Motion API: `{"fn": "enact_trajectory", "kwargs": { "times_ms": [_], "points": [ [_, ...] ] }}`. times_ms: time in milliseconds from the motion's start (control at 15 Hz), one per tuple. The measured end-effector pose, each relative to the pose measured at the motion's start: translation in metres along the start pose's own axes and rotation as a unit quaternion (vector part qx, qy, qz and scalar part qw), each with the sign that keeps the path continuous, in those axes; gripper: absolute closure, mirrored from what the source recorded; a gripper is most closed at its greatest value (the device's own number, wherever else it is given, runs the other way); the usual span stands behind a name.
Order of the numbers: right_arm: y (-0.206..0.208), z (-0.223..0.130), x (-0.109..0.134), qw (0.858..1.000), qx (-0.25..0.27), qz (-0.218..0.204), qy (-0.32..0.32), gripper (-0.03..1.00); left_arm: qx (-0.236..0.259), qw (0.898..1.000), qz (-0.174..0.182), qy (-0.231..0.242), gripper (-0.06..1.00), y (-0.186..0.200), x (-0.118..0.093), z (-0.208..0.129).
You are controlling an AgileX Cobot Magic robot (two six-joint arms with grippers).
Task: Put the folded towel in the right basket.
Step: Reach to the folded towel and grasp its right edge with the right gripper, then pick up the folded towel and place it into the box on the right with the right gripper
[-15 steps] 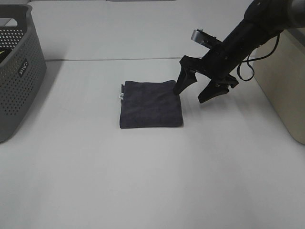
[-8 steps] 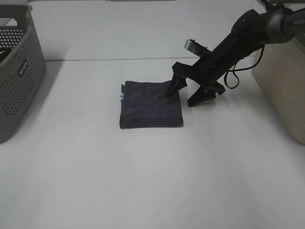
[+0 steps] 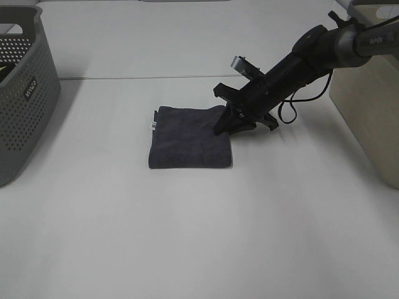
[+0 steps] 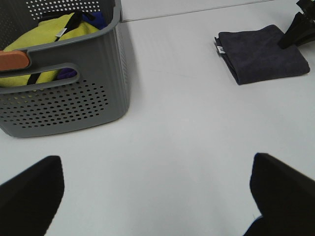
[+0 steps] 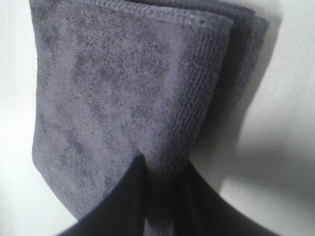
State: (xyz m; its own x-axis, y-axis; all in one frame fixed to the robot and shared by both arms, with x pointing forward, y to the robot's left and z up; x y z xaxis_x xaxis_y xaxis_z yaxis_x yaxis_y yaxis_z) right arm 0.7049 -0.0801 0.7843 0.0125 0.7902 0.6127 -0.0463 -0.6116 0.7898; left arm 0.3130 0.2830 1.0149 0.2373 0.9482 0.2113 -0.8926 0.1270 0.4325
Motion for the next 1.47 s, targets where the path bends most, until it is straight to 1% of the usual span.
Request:
{"fn": "enact_trajectory", "kwargs": {
  "times_ms": [67,267,400,467,533,667,867,1000,1067,1200,1267,1333,1400,1467],
  "points": [
    [0.000,0.000,0.000,1.000,0.000,0.000,0.000,0.93,0.000,1.000,0.000,0.000,-0.03,0.000,0.000,0.000],
    [0.002,0.001,0.003,1.000,0.000,0.002,0.004,0.93,0.000,1.000,0.000,0.000,-0.03,0.000,0.000,0.000],
    [0.010,0.002,0.012,1.000,0.003,0.010,0.014,0.93,0.000,1.000,0.000,0.000,-0.03,0.000,0.000,0.000],
    [0.027,0.004,0.026,0.999,-0.006,0.015,0.028,0.93,0.000,1.000,0.000,0.000,-0.03,0.000,0.000,0.000],
    [0.035,0.005,0.033,0.999,-0.013,0.016,0.036,0.93,0.000,1.000,0.000,0.000,-0.03,0.000,0.000,0.000],
    [0.075,0.011,0.062,0.996,-0.050,0.017,0.073,0.93,0.000,1.000,0.000,0.000,-0.03,0.000,0.000,0.000],
    [0.139,0.006,0.099,0.986,-0.097,0.005,0.132,0.93,0.000,1.000,0.000,0.000,-0.03,0.000,0.000,0.000],
    [0.185,0.002,0.115,0.979,-0.136,-0.009,0.152,0.93,0.000,1.000,0.000,0.000,-0.03,0.000,0.000,0.000],
    [0.210,0.001,0.117,0.975,-0.158,-0.018,0.153,0.93,0.000,1.000,0.000,0.000,-0.03,0.000,0.000,0.000],
    [0.273,-0.001,0.114,0.964,-0.219,-0.034,0.149,0.93,0.000,1.000,0.000,0.000,-0.03,0.000,0.000,0.000],
    [0.305,-0.001,0.105,0.958,-0.250,-0.042,0.137,0.93,0.000,1.000,0.000,0.000,-0.03,0.000,0.000,0.000],
    [0.368,-0.006,0.086,0.941,-0.314,-0.059,0.115,0.93,0.000,1.000,0.000,0.000,-0.03,0.000,0.000,0.000],
    [0.399,-0.009,0.069,0.931,-0.344,-0.074,0.097,0.93,0.000,1.000,0.000,0.000,-0.03,0.000,0.000,0.000],
    [0.413,-0.010,0.059,0.926,-0.358,-0.082,0.086,0.93,0.000,1.000,0.000,0.000,-0.03,0.000,0.000,0.000]
  ]
}}
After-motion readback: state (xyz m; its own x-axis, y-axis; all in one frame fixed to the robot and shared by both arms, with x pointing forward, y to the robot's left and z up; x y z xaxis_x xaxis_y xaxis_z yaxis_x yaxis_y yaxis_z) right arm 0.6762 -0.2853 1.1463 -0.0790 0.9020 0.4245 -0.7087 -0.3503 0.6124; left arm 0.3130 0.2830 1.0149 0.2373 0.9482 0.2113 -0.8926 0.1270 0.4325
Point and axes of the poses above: a point on each arm's last joint axis where the gripper is mounted, y pointing back along that axis away from the gripper, x along the wrist's bending axis when the last joint is at zero, z = x × y, the point moved 9 cm from there along -y, pointing out along that axis toward the gripper, and after that the axes turned 13 degrees about -y, right-handed, at the moved point
